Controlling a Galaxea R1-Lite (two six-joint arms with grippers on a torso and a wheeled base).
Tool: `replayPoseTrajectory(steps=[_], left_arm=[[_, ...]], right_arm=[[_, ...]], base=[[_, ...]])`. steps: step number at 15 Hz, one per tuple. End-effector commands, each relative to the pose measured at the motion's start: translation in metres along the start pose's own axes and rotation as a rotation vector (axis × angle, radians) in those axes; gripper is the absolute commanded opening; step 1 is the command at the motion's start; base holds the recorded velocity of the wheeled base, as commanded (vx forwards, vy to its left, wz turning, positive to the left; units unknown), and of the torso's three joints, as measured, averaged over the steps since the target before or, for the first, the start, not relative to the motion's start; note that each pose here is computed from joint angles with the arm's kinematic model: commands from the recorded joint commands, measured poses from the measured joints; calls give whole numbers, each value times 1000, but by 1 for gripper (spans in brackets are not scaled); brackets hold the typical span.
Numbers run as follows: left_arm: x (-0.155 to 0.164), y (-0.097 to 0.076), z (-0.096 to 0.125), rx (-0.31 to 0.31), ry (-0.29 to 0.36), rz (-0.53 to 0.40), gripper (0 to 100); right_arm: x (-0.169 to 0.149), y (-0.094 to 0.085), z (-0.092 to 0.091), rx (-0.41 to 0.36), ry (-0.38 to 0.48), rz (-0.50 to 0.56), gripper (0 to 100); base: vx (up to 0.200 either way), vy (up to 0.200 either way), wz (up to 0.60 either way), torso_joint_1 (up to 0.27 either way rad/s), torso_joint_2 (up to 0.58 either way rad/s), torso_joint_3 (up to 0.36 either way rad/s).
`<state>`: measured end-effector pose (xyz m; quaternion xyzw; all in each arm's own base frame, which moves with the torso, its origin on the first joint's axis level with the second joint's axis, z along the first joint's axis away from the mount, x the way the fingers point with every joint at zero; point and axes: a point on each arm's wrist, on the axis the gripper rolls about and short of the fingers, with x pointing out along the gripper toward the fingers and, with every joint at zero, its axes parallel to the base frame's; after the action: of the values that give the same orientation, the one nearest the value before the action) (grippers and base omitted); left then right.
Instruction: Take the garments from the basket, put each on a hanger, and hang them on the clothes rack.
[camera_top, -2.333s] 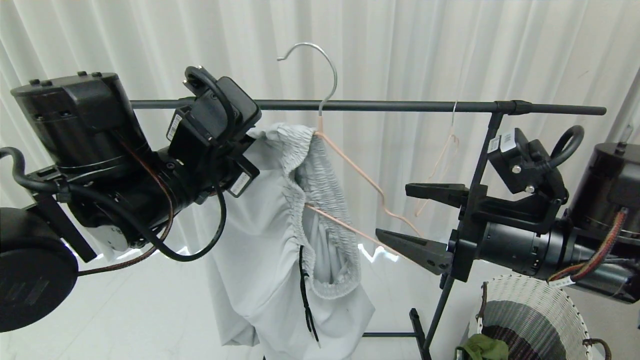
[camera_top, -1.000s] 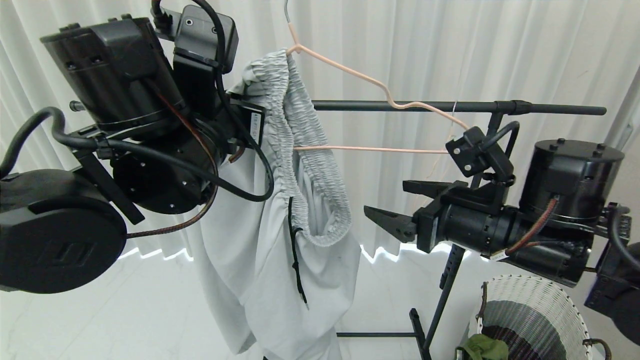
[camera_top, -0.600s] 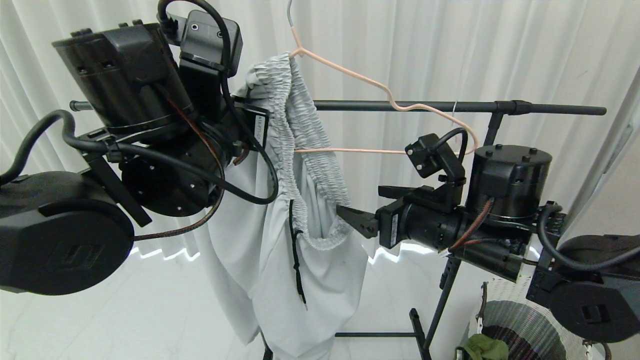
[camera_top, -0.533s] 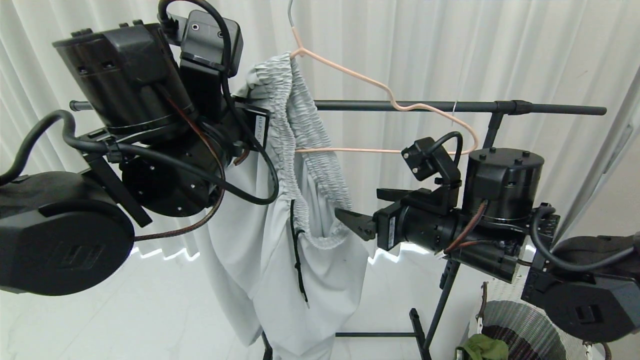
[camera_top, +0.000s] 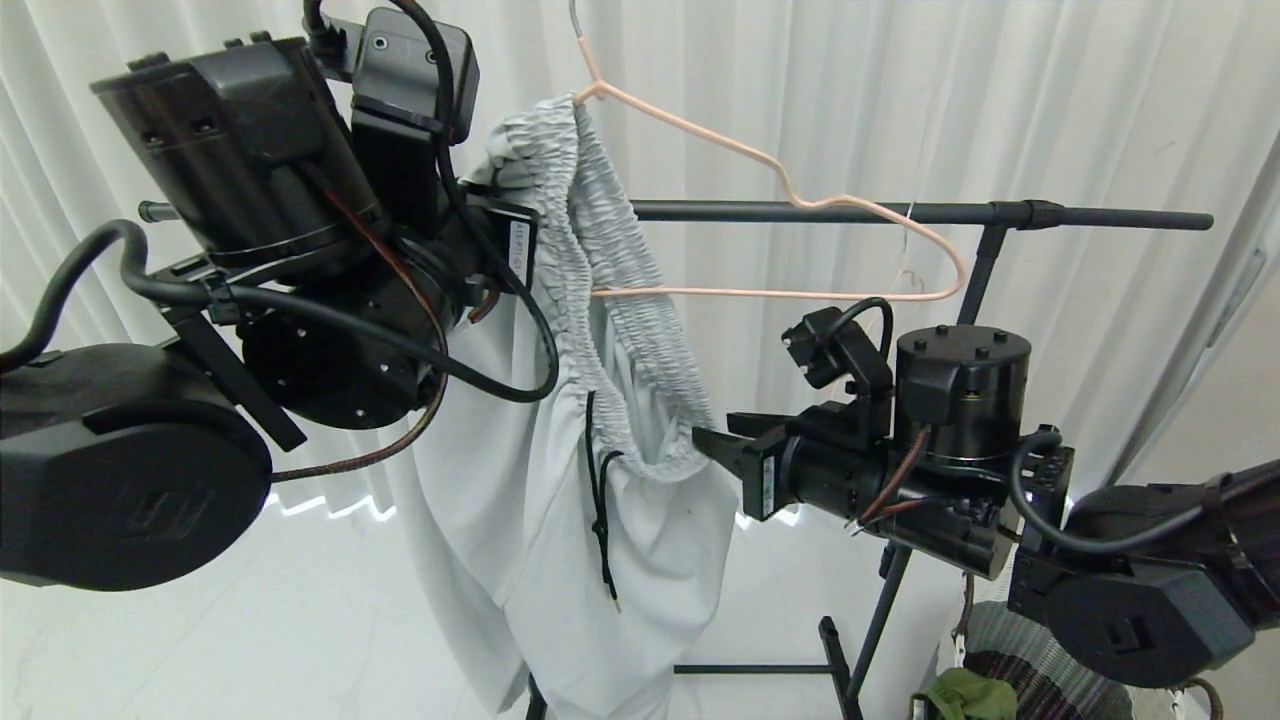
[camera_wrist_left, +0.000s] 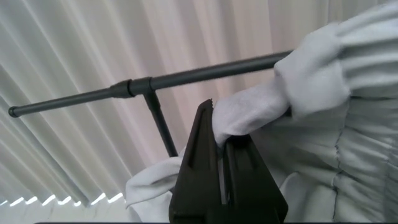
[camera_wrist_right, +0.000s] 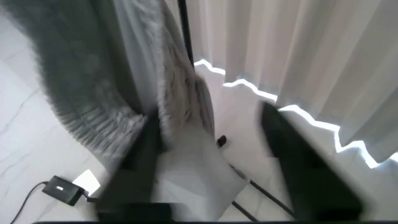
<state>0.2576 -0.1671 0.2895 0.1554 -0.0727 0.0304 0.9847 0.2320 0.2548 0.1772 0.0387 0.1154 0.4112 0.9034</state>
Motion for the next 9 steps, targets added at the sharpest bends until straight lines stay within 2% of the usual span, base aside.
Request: replayPoseTrajectory(steps=[1,5,9], left_arm=[[1,-2,-1,-1,-4,2,0],[1,-2,-4,2,3,2,0],[3,3,-22,49,54,21,0]], right_arm=[[1,0,-3,0,9,-2,0],[-5,-6,1,5,-5,-34,0],[-20,-30,20,13,-70,-106,0]], base=[[0,0,0,0,0,0],[0,0,0,0,0,0],[0,0,0,0,0,0]])
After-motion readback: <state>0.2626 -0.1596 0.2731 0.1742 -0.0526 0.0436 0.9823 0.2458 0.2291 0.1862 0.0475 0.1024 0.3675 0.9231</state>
